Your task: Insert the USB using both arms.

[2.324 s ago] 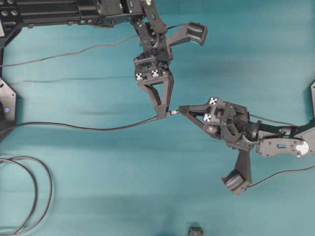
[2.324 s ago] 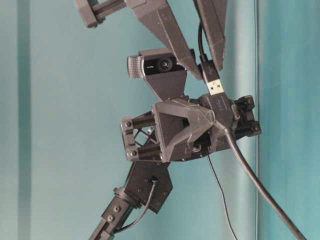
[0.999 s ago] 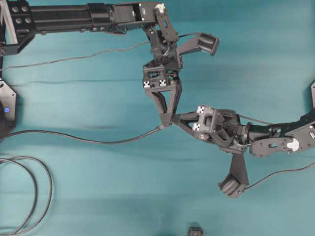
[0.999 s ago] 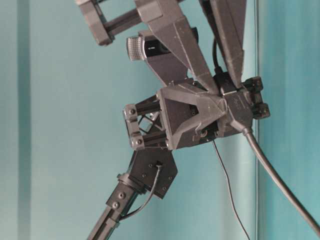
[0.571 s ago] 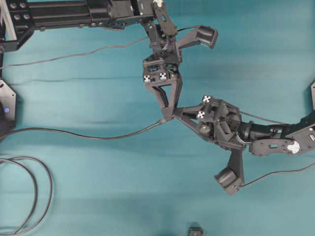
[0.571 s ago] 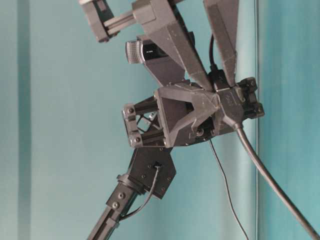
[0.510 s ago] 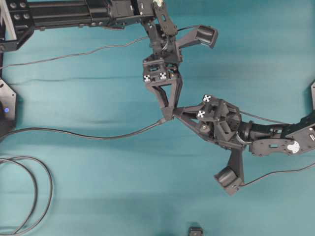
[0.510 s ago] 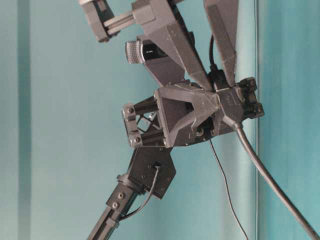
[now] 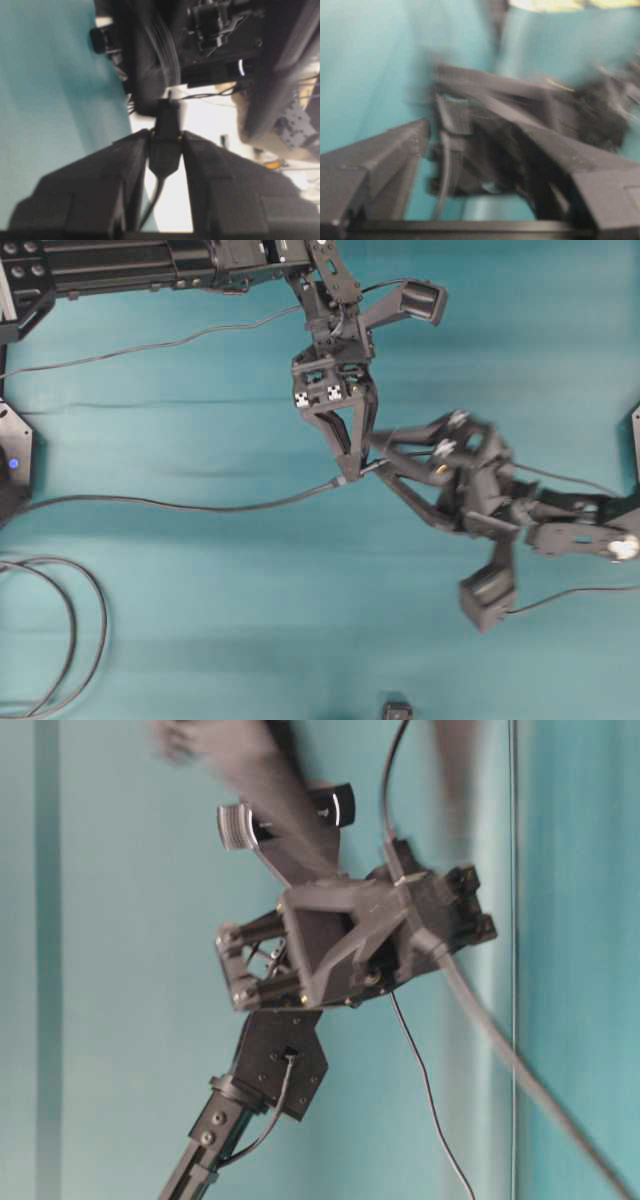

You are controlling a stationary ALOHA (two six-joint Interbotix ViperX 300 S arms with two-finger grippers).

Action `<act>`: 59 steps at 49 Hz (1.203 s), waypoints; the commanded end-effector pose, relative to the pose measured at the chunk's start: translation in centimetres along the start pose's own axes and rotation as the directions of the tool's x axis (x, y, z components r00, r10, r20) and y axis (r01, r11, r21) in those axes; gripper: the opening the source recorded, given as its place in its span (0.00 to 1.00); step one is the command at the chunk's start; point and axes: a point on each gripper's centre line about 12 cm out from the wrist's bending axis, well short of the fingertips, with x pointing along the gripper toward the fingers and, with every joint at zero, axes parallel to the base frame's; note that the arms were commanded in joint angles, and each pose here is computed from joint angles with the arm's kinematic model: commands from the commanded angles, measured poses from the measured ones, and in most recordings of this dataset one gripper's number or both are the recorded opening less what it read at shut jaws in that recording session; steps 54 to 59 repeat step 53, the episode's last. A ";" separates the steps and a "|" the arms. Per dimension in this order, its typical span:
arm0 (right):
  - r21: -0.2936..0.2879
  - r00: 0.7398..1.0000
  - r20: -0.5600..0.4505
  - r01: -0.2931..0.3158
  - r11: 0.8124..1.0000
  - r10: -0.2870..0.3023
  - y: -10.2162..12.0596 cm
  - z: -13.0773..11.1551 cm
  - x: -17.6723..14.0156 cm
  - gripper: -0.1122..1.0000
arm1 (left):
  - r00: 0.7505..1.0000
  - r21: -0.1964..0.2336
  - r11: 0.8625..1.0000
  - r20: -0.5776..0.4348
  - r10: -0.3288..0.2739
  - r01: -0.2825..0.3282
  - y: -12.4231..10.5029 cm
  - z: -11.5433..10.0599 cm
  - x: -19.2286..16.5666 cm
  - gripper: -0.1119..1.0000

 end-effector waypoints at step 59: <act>0.926 0.991 -0.006 0.057 0.374 -0.136 -10.2 -7.2 -11.1 0.77 | 0.539 0.269 0.509 0.044 0.841 -0.818 4.3 -2.3 4.5 0.36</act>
